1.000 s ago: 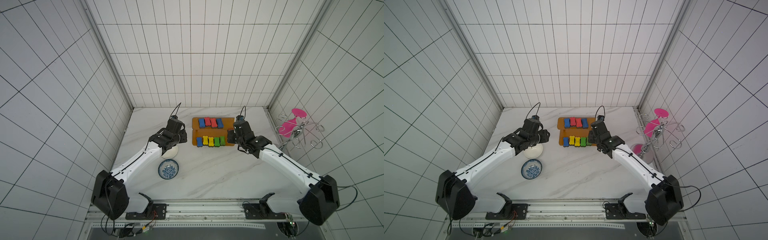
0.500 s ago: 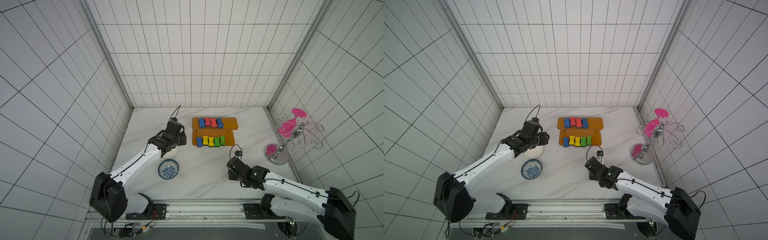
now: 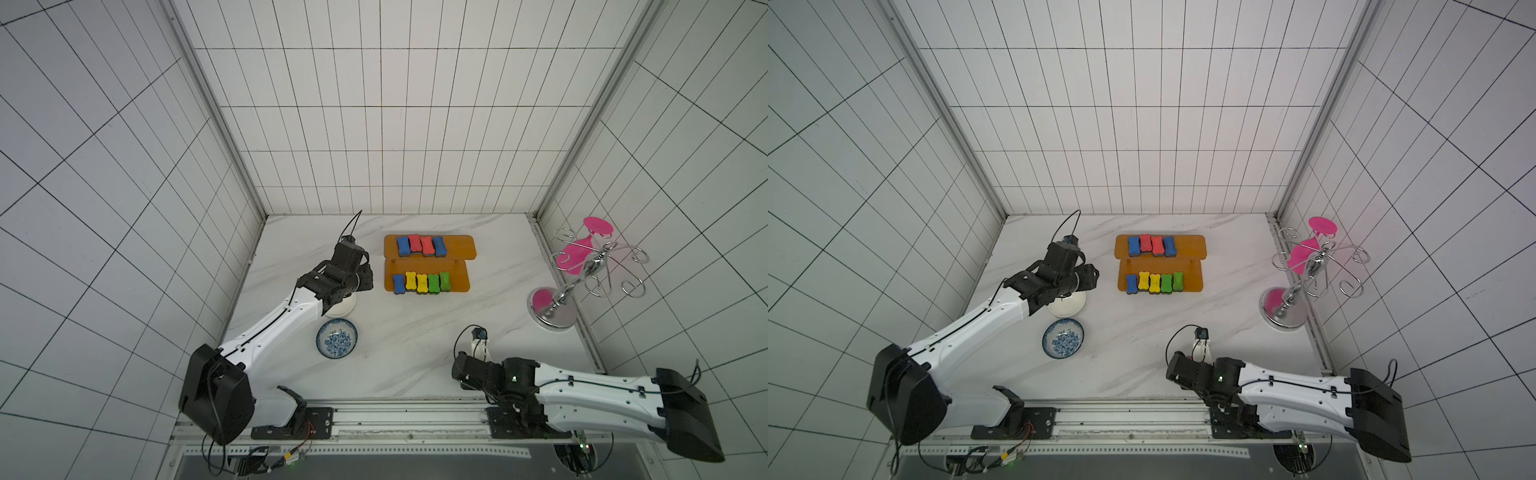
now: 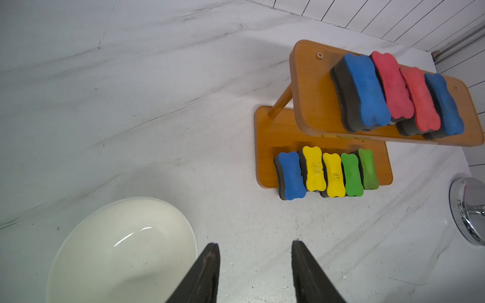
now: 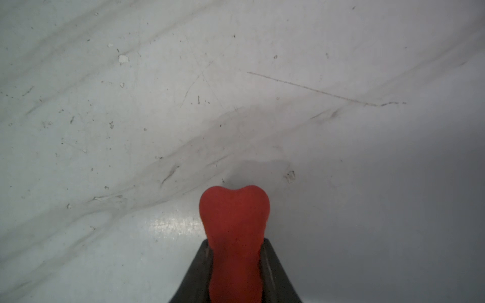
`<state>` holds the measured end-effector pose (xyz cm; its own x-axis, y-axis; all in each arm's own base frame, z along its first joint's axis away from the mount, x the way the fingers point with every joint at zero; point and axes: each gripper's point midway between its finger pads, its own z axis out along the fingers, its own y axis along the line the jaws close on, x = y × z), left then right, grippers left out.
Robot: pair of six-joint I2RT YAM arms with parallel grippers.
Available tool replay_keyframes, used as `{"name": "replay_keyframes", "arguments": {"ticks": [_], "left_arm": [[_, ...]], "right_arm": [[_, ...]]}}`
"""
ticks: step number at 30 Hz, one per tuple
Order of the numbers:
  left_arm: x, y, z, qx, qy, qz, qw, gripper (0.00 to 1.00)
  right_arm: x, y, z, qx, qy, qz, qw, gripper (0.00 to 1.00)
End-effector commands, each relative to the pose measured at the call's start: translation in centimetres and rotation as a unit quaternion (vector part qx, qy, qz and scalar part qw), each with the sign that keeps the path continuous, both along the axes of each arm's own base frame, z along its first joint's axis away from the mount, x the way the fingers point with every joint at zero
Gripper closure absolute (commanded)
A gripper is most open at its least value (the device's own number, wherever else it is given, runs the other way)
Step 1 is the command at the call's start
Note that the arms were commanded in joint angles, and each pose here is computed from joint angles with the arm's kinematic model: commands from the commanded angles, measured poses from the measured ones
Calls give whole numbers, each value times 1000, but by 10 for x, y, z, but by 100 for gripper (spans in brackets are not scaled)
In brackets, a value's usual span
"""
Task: Remove the whiteboard erasers from the shelf
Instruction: Place the whiteboard eraser at the center of the board.
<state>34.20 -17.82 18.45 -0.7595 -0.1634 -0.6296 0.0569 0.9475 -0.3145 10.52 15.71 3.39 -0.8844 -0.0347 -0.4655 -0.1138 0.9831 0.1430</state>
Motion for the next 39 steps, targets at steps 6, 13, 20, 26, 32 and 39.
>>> {"name": "replay_keyframes", "arguments": {"ticks": [6, 13, 20, 26, 32, 39], "left_arm": [[2, -3, -1, 0, -5, -1, 1000, 52], [3, -4, -2, -2, -3, -3, 1000, 52], [4, -6, -1, -3, -4, -4, 1000, 52], [3, -6, 0, -6, -4, -5, 1000, 52], [4, -7, 6, -11, -11, -6, 1000, 52], [5, -7, 6, -13, -10, -3, 1000, 52]], "right_arm": [[-11, -12, -17, -28, 11, -1, 1000, 72], [-15, -8, -20, -24, 17, 14, 999, 66], [-15, -7, -17, -28, 17, 14, 999, 60], [-13, -7, -9, -29, 8, 15, 999, 56], [-6, -14, 9, -33, -14, 6, 999, 50], [6, -14, 34, -10, -54, 4, 999, 47]]}}
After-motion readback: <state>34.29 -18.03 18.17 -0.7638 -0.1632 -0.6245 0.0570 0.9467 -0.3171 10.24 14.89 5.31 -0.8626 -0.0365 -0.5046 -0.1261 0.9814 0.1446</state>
